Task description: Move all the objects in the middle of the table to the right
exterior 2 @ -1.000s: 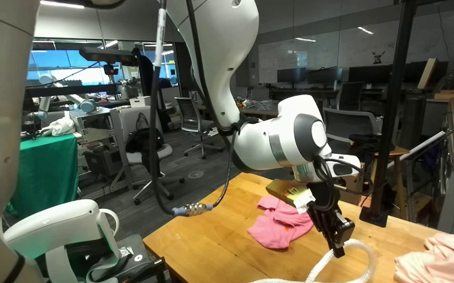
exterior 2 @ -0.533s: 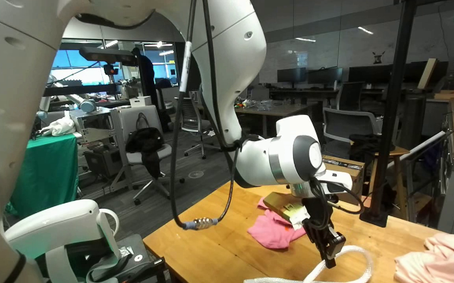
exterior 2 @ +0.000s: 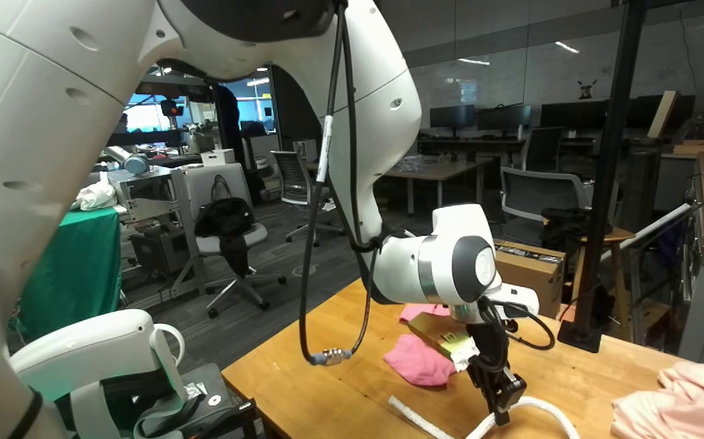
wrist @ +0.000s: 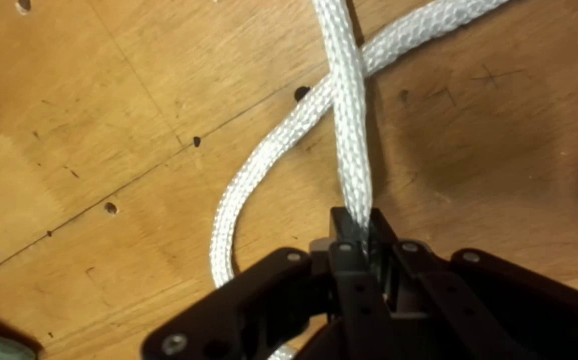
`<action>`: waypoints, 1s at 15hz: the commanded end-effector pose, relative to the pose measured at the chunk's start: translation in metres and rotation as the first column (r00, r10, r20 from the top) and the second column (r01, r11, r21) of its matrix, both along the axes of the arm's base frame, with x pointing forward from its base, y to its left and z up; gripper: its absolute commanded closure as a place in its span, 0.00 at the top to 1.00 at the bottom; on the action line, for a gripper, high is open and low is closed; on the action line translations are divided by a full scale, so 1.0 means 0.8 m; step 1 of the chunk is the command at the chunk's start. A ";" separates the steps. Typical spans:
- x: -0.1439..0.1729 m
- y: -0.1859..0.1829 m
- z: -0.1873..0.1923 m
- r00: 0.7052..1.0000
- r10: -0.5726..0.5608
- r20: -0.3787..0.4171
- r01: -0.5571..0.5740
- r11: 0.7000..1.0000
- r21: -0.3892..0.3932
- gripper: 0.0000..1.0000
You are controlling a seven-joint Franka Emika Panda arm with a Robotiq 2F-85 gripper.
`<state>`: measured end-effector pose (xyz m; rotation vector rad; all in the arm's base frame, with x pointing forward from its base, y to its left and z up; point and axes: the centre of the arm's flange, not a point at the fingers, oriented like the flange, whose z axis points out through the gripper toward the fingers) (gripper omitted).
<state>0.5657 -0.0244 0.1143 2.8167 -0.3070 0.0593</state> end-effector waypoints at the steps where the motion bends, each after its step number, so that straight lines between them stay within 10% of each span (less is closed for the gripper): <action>1: 0.030 -0.002 -0.005 0.999 0.041 0.007 -0.041 0.999 -0.008 0.04; 5: 0.043 -0.012 -0.002 0.998 0.060 0.005 -0.060 0.998 -0.008 0.05; 6: 0.046 -0.016 0.001 0.998 0.070 0.000 -0.070 0.997 -0.008 0.36; 15: 0.042 -0.021 0.086 0.941 0.295 -0.168 -0.289 0.956 0.061 0.97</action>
